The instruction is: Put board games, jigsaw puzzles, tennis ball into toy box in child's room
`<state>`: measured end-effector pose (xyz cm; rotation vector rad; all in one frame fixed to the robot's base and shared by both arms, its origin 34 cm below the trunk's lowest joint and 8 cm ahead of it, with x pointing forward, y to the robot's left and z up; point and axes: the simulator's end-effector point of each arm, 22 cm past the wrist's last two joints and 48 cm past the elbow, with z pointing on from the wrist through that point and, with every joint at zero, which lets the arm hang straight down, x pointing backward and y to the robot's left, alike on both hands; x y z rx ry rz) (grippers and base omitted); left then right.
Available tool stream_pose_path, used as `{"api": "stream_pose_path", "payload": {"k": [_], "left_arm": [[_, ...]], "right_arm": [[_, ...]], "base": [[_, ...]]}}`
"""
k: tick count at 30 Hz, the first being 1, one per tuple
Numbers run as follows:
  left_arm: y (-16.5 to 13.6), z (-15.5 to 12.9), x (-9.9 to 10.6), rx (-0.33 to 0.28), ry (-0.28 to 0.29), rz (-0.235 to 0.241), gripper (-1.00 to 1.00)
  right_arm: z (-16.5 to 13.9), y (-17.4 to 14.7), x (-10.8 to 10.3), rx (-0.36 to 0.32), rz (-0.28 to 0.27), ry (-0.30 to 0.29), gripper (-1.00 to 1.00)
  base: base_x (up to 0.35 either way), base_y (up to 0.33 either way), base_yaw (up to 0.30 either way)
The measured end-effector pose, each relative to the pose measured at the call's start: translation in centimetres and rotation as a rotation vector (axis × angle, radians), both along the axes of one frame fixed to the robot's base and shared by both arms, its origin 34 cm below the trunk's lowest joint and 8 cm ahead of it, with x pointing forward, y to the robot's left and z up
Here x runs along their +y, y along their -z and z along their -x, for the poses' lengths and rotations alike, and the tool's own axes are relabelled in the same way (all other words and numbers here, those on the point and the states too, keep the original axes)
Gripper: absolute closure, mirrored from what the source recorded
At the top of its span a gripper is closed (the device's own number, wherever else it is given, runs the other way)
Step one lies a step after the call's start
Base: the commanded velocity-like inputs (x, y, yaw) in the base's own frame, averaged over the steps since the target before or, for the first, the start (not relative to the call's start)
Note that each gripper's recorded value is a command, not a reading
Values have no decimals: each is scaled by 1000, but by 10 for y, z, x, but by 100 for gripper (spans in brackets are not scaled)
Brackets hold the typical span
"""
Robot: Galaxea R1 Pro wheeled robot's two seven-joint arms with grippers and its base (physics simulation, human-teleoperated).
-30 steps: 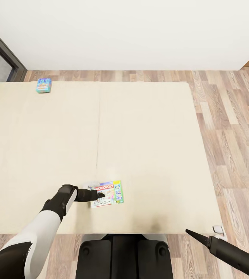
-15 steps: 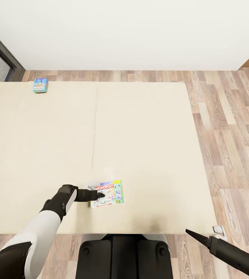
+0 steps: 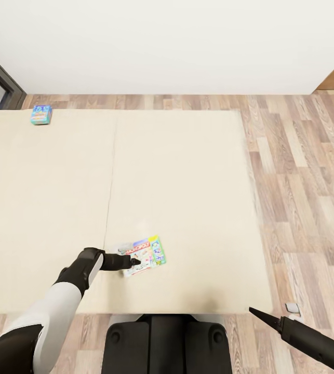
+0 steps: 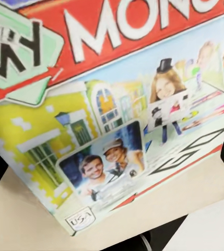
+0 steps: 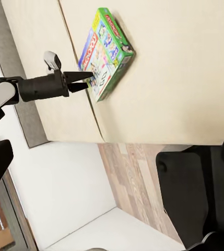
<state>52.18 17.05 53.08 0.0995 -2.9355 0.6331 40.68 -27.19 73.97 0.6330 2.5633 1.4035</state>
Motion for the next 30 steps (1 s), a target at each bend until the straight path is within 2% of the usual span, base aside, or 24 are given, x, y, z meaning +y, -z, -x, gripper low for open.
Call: {"api": "stream_pose_path", "payload": {"k": [10,30], "left_arm": [[-2,-2,1,-5,0,-1,-100],[-2,-3,1,-5,-3,-1,-100]], "right_arm": [[-1,-1,1,-4,-2,0,-100],[-1,-2,1,-7,-4,1,-100]], "base": [[0,-226,-74],[0,-13,-2]]}}
